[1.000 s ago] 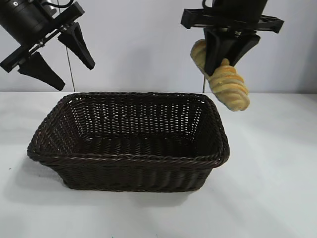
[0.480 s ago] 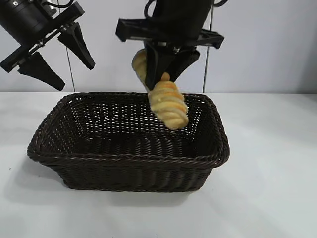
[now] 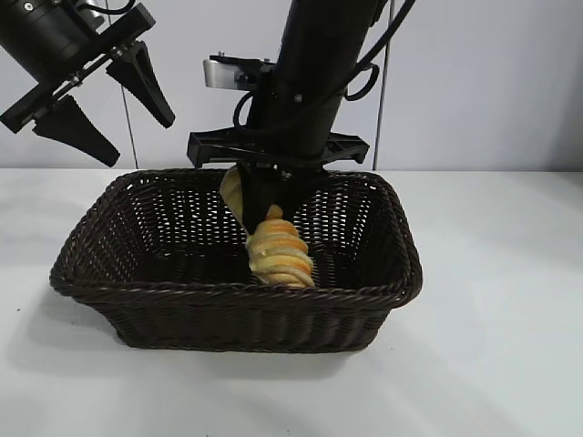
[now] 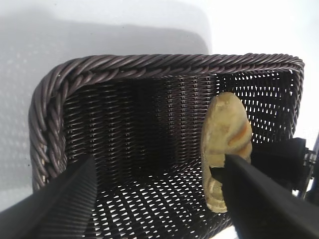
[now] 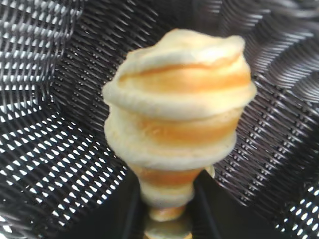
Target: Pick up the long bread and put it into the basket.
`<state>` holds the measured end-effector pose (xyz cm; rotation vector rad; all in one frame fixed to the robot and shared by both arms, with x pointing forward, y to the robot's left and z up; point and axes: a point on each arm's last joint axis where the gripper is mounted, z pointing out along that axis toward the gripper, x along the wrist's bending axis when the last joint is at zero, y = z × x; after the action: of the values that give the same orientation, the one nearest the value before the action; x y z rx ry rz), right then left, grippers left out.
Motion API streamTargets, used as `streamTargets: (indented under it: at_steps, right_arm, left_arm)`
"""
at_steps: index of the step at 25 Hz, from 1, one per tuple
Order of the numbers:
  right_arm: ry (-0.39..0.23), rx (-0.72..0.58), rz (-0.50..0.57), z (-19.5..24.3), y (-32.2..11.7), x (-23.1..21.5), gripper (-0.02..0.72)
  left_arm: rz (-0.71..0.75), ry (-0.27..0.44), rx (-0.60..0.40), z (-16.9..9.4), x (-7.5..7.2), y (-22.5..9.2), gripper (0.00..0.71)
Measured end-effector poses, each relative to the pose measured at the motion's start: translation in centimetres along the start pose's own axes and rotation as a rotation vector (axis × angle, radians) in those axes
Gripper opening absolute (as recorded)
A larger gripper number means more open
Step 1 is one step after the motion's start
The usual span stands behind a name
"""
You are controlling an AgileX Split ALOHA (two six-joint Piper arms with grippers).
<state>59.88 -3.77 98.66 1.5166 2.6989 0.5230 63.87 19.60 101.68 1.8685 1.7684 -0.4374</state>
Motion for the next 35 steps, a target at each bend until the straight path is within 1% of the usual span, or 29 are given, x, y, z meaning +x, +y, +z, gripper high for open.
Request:
streamTargets:
  at_steps: [1,2,4,8,11,15,19,23,27,29,35]
  right_arm:
    - [0.0,-0.006,-0.001,-0.3,0.0,0.0,0.55]
    - [0.001,-0.013,-0.002,-0.6,0.1,0.1,0.573]
    - [-0.006,-0.029,-0.012,-1.7,0.2,0.2,0.591]
    - [-0.026,-0.059,-0.036,-4.6,0.8,0.3,0.594]
    - [-0.034,-0.085,-0.022,-6.8,1.2,-0.4,0.596]
    - [-0.055,-0.11,0.035,-9.1,1.4,-3.3,0.6]
    - [-0.065,-0.101,0.083,-10.2,1.1,-7.0,0.6]
    - [-0.038,-0.105,0.141,-11.0,0.5,-10.4,0.6]
    - [0.014,-0.127,0.228,-11.9,-0.1,-13.2,0.6]
    - [0.031,-0.131,0.251,-12.1,-0.3,-13.8,0.6]
    - [0.049,-0.118,0.249,-12.1,-0.4,-13.8,0.6]
  left_arm:
    - [0.0,0.0,0.0,0.0,0.0,0.0,0.515]
    - [0.0,0.0,0.0,0.0,0.0,0.0,0.515]
    - [0.001,0.0,0.0,0.0,0.0,0.0,0.515]
    - [0.001,0.0,0.0,0.0,0.0,0.0,0.515]
    - [0.001,0.0,0.0,0.0,0.0,0.0,0.515]
    - [0.002,0.0,0.002,0.0,0.0,0.0,0.515]
    - [0.002,0.0,0.002,0.0,0.0,0.0,0.515]
    - [0.004,0.0,0.002,0.0,0.0,0.0,0.515]
    - [0.004,0.0,0.002,0.0,0.0,0.0,0.515]
    - [0.004,0.0,0.002,0.0,0.0,0.0,0.515]
    - [0.004,0.0,0.002,0.0,0.0,0.0,0.515]
